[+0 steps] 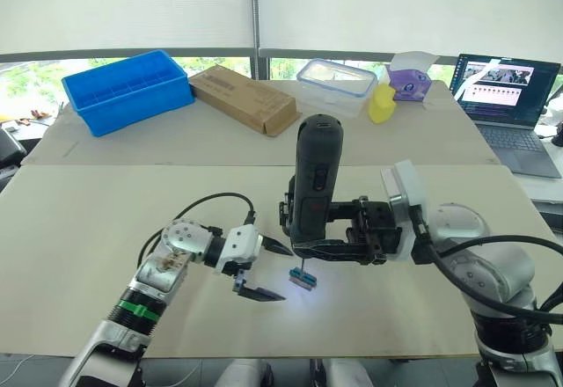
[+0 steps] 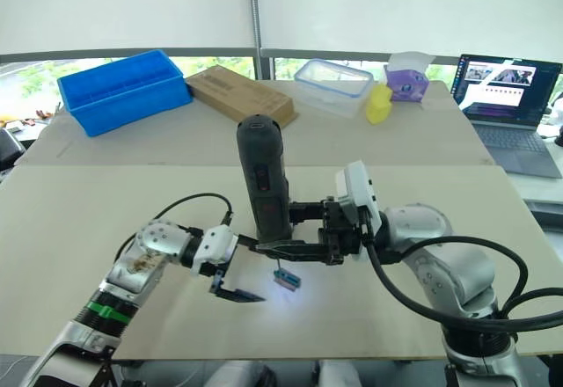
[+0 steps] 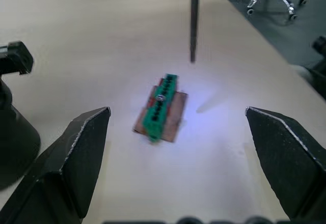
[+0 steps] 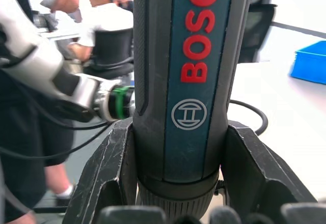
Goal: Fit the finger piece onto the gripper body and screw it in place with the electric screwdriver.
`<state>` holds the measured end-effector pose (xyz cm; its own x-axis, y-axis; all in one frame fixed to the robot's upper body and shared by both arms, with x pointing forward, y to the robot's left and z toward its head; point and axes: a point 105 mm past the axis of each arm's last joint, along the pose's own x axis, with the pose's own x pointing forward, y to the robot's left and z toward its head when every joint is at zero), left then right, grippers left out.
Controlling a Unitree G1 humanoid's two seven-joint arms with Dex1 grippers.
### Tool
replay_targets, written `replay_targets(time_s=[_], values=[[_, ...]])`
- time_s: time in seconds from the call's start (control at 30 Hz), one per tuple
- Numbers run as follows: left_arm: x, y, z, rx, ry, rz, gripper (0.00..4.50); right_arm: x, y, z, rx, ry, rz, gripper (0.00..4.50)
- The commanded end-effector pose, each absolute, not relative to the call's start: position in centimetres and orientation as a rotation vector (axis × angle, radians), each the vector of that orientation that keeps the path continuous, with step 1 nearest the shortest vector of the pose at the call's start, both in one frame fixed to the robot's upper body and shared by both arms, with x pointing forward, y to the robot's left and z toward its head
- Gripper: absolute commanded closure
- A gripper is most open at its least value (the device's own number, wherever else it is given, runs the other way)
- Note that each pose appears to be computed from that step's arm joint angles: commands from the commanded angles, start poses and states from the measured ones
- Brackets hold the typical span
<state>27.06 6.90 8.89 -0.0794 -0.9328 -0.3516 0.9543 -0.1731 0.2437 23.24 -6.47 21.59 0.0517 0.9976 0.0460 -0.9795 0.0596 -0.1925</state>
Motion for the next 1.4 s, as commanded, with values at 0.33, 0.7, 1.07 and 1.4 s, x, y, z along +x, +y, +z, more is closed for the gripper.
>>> replay_targets(time_s=[0.33,0.7,1.07,1.4], values=[[27.3,5.6,8.4,0.504,0.027,-1.670,0.00,22.5,-6.3,22.0,-0.178,-0.299,1.470,2.58],[27.3,5.1,8.6,0.499,0.024,-1.681,0.00,22.4,-6.3,21.5,-0.182,-0.279,1.469,2.58],[27.5,4.9,8.7,0.500,0.025,-1.682,0.00,22.9,-6.1,21.5,-0.188,-0.284,1.457,2.58],[27.5,4.8,8.6,0.498,0.023,-1.682,0.00,23.1,-6.0,21.4,-0.198,-0.281,1.451,2.58]])
